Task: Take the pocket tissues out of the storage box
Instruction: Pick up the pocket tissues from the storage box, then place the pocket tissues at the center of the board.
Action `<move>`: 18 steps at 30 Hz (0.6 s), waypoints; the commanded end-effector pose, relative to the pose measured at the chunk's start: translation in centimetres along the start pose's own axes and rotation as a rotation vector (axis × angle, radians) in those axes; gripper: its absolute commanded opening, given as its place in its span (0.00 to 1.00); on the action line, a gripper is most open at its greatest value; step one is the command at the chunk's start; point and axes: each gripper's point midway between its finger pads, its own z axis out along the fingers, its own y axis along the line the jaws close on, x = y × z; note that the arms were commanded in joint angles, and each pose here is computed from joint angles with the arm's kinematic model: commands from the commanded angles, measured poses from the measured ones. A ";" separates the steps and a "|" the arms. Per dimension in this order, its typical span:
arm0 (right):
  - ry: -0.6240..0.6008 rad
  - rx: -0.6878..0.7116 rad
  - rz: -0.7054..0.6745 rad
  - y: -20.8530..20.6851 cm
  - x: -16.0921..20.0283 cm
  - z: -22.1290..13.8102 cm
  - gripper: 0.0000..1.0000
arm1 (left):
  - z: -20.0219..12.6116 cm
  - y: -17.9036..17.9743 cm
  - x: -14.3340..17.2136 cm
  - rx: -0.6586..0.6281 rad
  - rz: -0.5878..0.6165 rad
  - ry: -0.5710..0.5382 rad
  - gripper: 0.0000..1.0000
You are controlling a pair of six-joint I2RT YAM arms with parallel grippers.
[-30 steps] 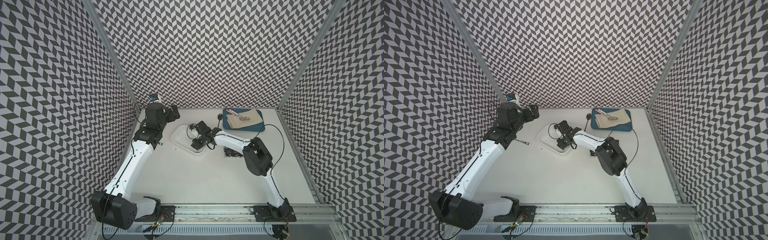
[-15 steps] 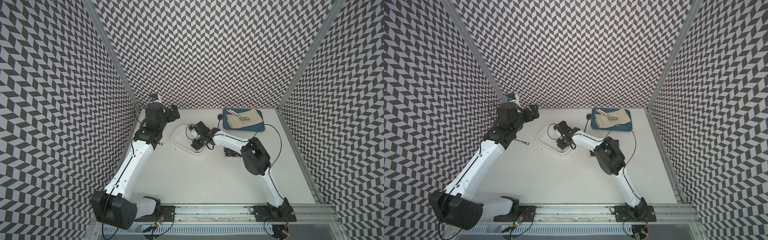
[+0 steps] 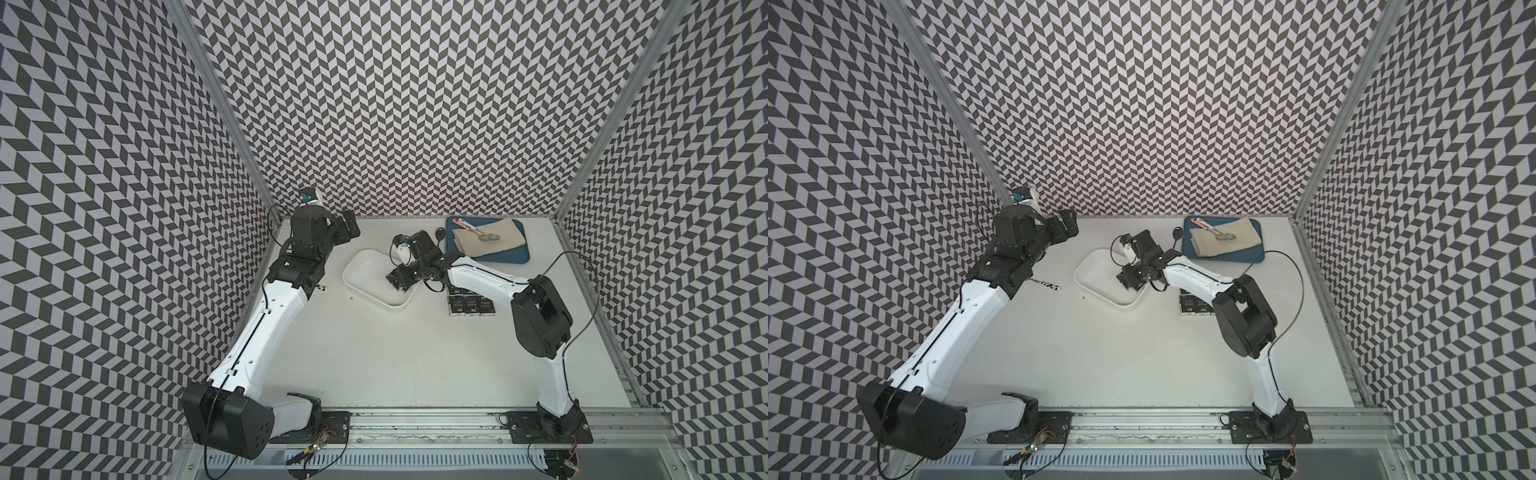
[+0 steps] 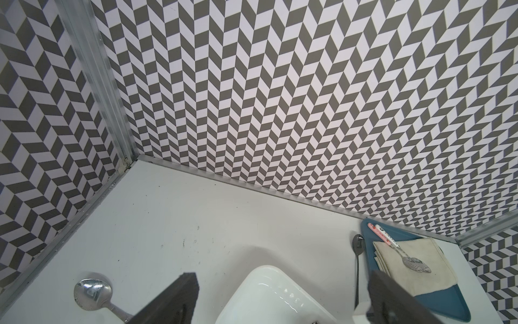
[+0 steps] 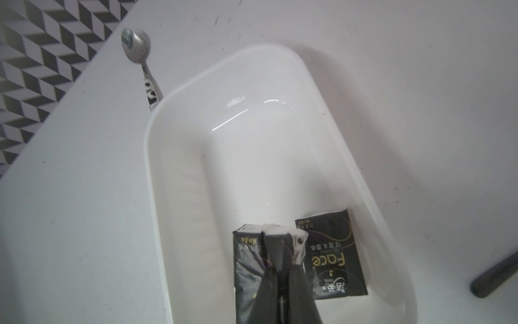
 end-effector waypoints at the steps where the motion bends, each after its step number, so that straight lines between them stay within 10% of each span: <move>1: -0.159 -0.061 0.060 -0.1 -3.7 -3.9 0.07 | -0.5 -0.7 -1.6 0.019 -0.010 -0.046 0.99; 18: -0.229 0.221 0.371 -13.9 7.4 -17.9 0.07 | 1.7 -2.4 -1.4 0.090 -0.047 -0.027 0.99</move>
